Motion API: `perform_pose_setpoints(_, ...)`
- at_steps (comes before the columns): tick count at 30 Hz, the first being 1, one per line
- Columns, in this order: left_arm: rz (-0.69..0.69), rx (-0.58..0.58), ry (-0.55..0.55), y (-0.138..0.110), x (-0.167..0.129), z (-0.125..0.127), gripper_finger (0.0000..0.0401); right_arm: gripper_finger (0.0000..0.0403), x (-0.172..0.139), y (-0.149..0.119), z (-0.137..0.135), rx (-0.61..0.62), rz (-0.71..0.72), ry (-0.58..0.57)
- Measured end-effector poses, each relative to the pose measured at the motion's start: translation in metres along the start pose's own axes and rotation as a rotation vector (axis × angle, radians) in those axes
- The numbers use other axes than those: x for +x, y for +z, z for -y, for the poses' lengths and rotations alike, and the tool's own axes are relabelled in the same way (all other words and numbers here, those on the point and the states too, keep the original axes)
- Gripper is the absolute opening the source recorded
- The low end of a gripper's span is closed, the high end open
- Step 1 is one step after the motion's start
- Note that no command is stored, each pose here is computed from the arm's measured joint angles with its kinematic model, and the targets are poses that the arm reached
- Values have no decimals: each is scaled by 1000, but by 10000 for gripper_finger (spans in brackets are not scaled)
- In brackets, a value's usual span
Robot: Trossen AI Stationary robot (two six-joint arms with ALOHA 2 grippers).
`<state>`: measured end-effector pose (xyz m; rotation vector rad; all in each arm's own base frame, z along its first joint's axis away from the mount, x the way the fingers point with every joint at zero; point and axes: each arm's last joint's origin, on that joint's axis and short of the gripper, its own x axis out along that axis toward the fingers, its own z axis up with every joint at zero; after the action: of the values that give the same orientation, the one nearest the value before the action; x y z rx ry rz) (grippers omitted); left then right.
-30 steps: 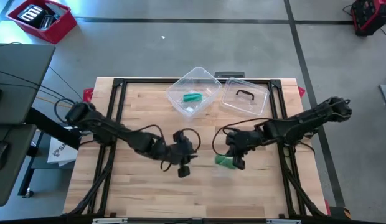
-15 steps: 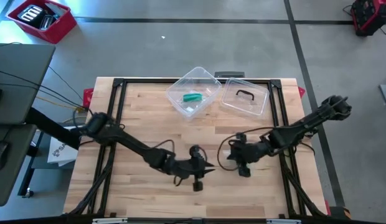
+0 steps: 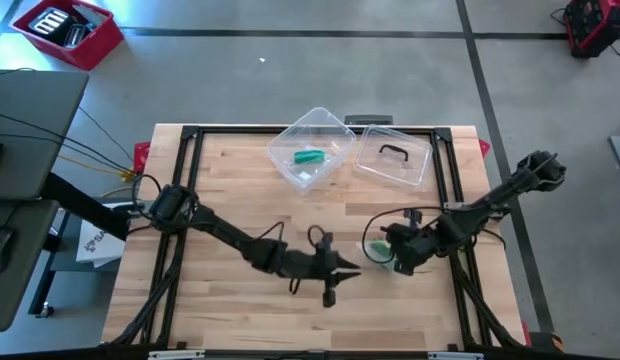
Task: Roll bandage
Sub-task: Put the green bandage into the transparent zip bag
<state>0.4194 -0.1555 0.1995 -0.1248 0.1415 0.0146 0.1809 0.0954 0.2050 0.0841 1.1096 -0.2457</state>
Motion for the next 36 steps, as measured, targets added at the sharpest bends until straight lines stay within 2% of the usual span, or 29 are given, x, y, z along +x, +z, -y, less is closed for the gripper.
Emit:
perform_pose_setpoints(3, 41, -20, -33, 7, 8, -18, 51, 35, 2, -1, 4, 5, -49, 19)
perform_pose_setpoints(6, 40, -50, -56, 9, 19, -37, 36, 92, 4, 2, 8, -20, -81, 54)
perform_pose_setpoints(8, 39, -68, -86, 7, 30, -46, 25, 136, 8, 3, 12, -82, -102, 74)
perform_pose_setpoints(12, -2, -104, -151, -8, 49, -49, 7, 203, 23, -3, 25, -213, -165, 124)
perform_pose_setpoints(15, -15, -102, -167, -17, 58, -43, 1, 217, 38, -6, 30, -262, -147, 213)
perform_pose_setpoints(18, -38, -99, -165, -25, 59, -38, 2, 204, 46, -6, 31, -263, -91, 275)
perform_pose_setpoints(21, -82, -93, -131, -31, 58, -34, 2, 168, 54, -13, 32, -270, -68, 284)
perform_pose_setpoints(24, -132, -59, -79, -27, 51, -28, 2, 106, 57, -17, 32, -239, -75, 282)
perform_pose_setpoints(27, -160, -3, 21, -10, 38, -20, 2, 26, 55, -17, 29, -232, -72, 258)
perform_pose_setpoints(28, -169, 20, 55, -4, 33, -18, 3, 14, 52, -15, 26, -241, -59, 250)
perform_pose_setpoints(32, -152, 95, 128, 23, 13, -6, 3, 9, 32, 1, 13, -259, 26, 176)
perform_pose_setpoints(36, -101, 145, 189, 49, -7, 6, 3, 4, -5, 21, -1, -324, 151, -11)
